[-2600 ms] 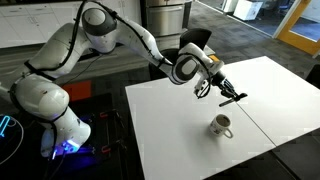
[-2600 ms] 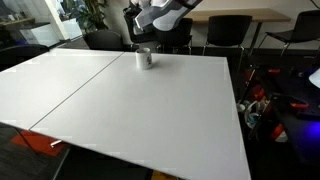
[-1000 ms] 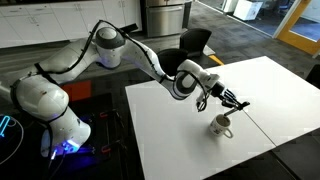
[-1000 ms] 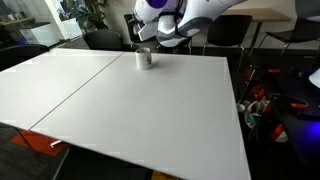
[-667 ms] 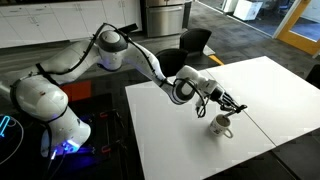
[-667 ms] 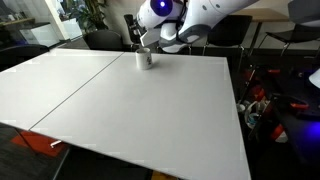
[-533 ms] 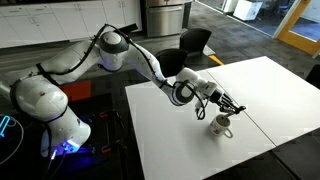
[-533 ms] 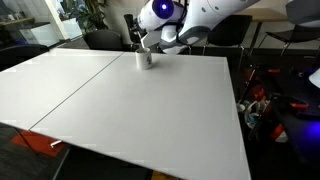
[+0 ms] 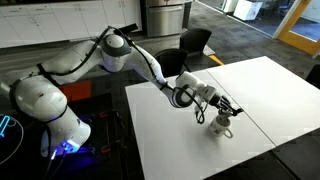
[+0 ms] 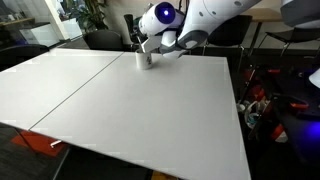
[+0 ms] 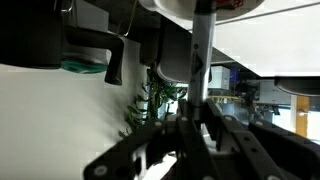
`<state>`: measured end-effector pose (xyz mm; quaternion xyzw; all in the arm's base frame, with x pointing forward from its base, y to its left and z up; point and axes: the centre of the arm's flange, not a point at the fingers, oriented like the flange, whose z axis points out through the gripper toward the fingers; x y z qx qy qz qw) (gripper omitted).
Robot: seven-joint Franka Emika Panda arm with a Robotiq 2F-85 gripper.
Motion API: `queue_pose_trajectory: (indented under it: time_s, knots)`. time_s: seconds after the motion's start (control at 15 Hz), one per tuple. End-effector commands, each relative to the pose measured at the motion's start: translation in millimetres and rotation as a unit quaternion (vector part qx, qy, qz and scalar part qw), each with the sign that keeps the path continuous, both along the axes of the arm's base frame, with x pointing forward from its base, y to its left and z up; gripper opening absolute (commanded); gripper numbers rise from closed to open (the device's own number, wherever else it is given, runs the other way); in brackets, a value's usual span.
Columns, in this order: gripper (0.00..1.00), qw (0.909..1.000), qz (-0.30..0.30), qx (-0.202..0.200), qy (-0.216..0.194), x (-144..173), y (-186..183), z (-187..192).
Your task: Pick the marker and put it inside the mug
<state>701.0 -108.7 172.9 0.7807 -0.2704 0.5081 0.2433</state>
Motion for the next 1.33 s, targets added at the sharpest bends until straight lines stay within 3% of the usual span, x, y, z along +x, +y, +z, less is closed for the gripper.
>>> queue_pose_trajectory:
  time_s: [0.0,0.27,0.47,0.8,1.27]
  knots:
    - [0.52,0.9998,0.02,0.0,-0.001,4.9,-1.7,3.1]
    - [0.81,0.9997,0.022,-0.007,-0.008,3.7,-1.7,15.4]
    - [1.0,0.9991,0.031,-0.019,-0.02,-3.3,1.9,45.3]
    - [1.0,0.9976,0.045,-0.043,-0.031,-19.0,9.3,107.9]
    - [1.0,0.9953,0.063,-0.054,-0.049,-42.6,23.9,165.4]
